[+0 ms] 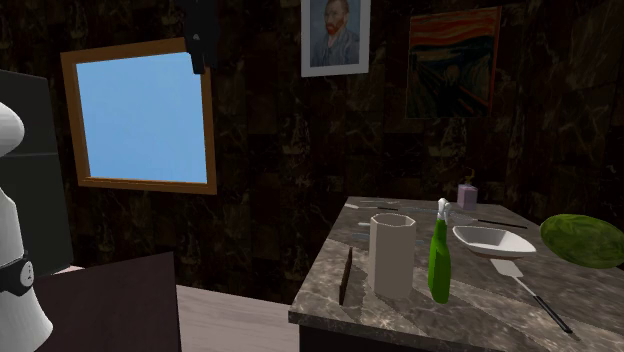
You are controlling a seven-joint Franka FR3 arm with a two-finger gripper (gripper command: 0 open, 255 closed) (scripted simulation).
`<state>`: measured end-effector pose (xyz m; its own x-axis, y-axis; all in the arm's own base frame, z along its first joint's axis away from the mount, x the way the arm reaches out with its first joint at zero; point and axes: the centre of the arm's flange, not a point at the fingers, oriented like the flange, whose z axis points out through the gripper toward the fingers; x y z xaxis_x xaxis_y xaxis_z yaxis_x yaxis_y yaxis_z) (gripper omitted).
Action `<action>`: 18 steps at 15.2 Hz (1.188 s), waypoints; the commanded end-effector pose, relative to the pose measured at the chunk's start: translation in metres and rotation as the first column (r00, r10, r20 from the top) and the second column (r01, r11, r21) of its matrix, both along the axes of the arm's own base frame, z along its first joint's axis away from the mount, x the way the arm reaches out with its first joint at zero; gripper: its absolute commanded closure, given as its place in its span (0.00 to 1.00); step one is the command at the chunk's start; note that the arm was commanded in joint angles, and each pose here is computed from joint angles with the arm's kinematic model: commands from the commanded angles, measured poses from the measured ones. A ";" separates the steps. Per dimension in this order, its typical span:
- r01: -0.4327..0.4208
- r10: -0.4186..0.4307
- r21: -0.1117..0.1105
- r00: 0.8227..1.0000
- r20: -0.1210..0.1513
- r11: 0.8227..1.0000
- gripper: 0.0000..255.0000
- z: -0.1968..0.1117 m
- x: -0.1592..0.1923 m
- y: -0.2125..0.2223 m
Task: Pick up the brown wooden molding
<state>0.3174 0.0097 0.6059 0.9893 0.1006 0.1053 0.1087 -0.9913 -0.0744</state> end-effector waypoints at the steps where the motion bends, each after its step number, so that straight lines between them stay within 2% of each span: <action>1: 0.000 0.000 0.000 1.000 0.000 1.000 0.00 0.000 0.000 0.000; 9: -0.129 0.128 -0.026 0.991 -0.025 0.991 0.00 -0.079 0.071 -0.017; 18: -0.271 0.268 -0.051 0.962 -0.058 0.961 0.00 -0.170 0.151 -0.028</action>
